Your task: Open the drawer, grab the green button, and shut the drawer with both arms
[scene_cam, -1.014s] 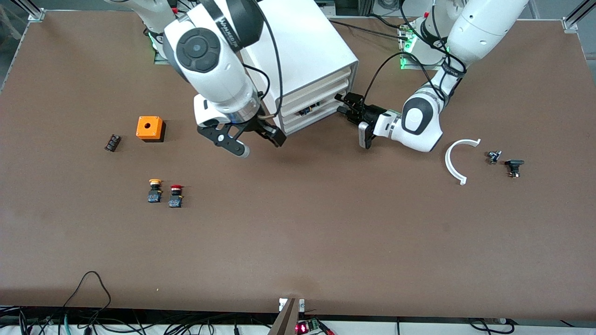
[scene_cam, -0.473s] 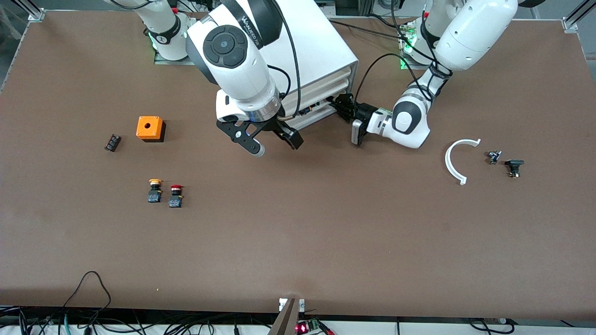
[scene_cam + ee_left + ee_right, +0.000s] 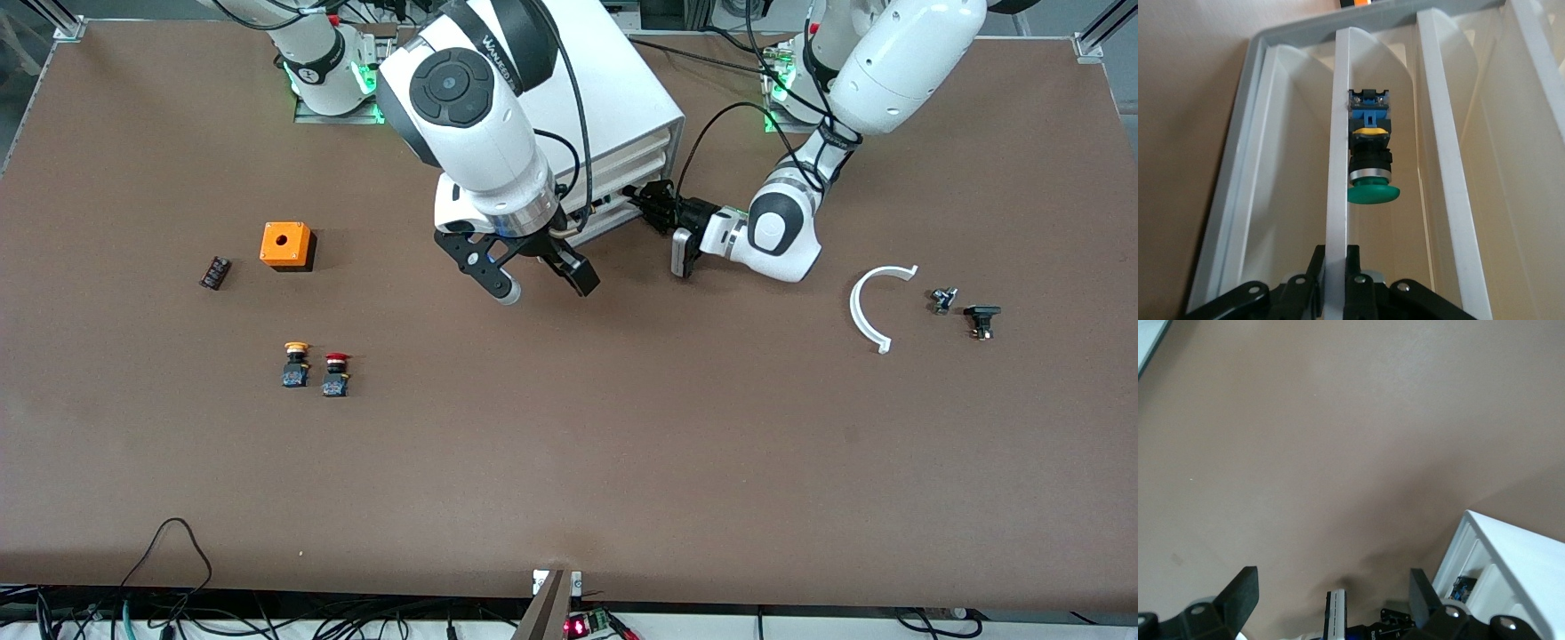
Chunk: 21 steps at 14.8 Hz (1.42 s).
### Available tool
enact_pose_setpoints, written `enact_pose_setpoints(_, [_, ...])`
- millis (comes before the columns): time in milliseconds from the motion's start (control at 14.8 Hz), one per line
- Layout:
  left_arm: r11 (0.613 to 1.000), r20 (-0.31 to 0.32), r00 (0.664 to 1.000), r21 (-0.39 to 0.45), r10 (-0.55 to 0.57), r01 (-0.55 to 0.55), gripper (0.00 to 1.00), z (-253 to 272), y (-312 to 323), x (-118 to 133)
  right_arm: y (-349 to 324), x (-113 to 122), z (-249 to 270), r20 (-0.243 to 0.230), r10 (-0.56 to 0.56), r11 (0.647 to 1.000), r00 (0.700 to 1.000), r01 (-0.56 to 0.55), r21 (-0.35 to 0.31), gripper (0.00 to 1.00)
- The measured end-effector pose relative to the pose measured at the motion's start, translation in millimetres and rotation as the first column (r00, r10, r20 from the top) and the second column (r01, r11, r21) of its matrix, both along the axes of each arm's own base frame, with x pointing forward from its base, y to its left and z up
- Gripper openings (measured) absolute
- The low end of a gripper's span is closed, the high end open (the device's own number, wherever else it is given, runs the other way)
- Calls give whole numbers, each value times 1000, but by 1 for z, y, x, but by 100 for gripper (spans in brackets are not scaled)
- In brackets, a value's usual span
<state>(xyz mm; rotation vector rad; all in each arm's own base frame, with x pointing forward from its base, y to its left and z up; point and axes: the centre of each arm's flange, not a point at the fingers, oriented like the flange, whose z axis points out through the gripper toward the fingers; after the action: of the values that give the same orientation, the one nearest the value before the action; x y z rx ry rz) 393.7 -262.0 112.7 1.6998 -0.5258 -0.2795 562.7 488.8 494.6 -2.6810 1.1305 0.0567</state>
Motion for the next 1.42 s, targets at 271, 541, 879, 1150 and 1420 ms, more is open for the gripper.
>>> enact_pose_setpoints(271, [999, 66, 998, 34, 19, -21, 14, 8, 23, 43, 17, -4, -10, 1, -57, 998, 998, 57, 34, 100])
enact_pose_setpoints(541, [996, 122, 992, 78, 24, -34, 14, 17, 41, 89, 48, -22, -39, -20, -65, 998, 998, 66, 26, 100])
enact_pose_setpoints(879, [994, 141, 989, 92, 41, -55, 14, 19, 54, 110, 80, -43, -93, -54, -52, 998, 997, 51, -26, 100])
enact_pose_setpoints(1150, [993, 149, 987, 100, 52, -67, 19, 19, 57, 116, 90, -52, -130, -77, -33, 997, 996, 28, -73, 100])
enact_pose_setpoints(1420, [990, 181, 980, 103, 80, -100, 55, 28, 67, 136, 97, -61, -177, -71, 1, 987, 997, -12, -159, 100])
